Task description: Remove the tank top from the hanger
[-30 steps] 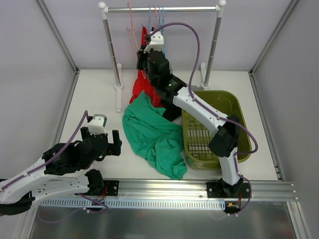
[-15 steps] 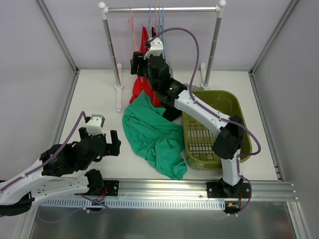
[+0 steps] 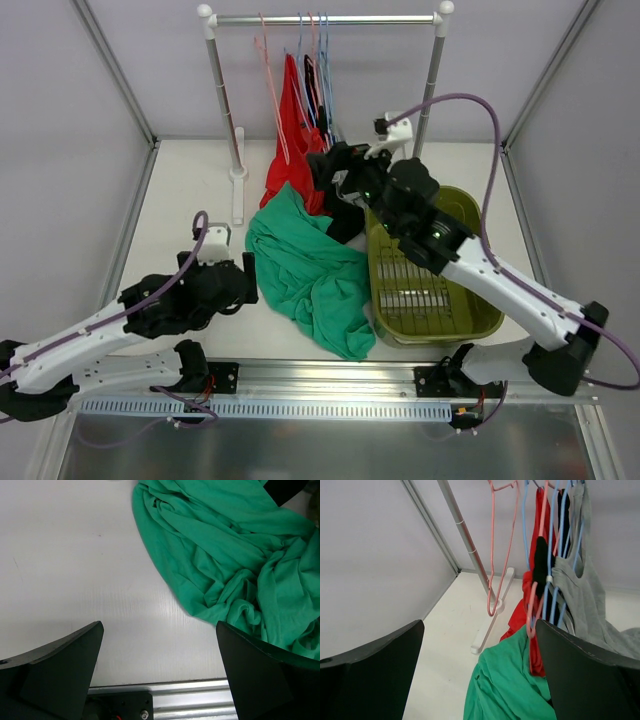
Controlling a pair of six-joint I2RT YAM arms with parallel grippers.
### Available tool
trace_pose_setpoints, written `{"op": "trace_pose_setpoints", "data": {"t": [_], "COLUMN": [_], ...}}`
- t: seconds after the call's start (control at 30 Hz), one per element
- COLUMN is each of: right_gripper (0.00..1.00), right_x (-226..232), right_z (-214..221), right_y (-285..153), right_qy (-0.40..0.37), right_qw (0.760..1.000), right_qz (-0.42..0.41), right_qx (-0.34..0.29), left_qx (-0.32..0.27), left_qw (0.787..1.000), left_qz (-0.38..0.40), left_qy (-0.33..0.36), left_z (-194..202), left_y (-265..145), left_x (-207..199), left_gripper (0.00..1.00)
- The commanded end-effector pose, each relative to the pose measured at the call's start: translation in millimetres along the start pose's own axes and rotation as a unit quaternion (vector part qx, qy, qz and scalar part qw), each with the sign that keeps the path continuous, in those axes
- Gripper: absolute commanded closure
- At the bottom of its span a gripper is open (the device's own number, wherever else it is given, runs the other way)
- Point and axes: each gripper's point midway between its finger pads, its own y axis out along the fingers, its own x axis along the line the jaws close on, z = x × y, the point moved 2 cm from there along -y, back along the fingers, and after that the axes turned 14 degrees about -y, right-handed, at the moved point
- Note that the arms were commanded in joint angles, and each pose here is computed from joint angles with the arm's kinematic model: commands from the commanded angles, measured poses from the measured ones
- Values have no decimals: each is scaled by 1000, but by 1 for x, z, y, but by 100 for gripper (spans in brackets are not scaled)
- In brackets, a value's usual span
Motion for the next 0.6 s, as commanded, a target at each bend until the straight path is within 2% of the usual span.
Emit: {"op": "trace_pose_setpoints", "data": {"t": [0.0, 0.1, 0.13, 0.2, 0.27, 0.3, 0.37, 0.4, 0.43, 0.57], "right_gripper": [1, 0, 1, 0, 0, 0, 1, 1, 1, 1], "right_x": [-5, -12, -11, -17, -20, -28, -39, -48, -53, -63], "right_z": [-11, -20, -6, -15, 0, -12, -1, -13, -6, -11], "right_y": [-37, -75, -86, -117, -140, -162, -186, -209, -223, -274], "right_qy": [28, 29, 21, 21, 8, 9, 1, 5, -1, -5], "right_qw": [999, 998, 998, 997, 995, 994, 995, 995, 995, 990], "right_qz": [-20, -44, -60, -79, -100, -105, -101, -101, -103, -138], "right_qx": [-25, -23, 2, -7, 15, -6, 11, -13, 0, -28], "left_qx": [-26, -17, -13, 6, 33, 63, 83, 105, 111, 136], "left_qw": [999, 1000, 1000, 1000, 998, 995, 993, 990, 989, 988], "left_qz": [-7, -2, 1, 25, 47, 72, 87, 95, 98, 68], "left_qy": [-23, -7, -2, 9, 18, 10, 19, 24, 22, 36], "left_z": [-15, -12, -10, -4, 3, 10, 17, 26, 28, 52], "left_y": [8, 22, 26, 42, 54, 66, 78, 86, 94, 127], "left_x": [-26, -55, -63, -94, -114, -134, -149, -162, -168, -179], "left_gripper": [1, 1, 1, 1, 1, 1, 2, 1, 1, 1]}}
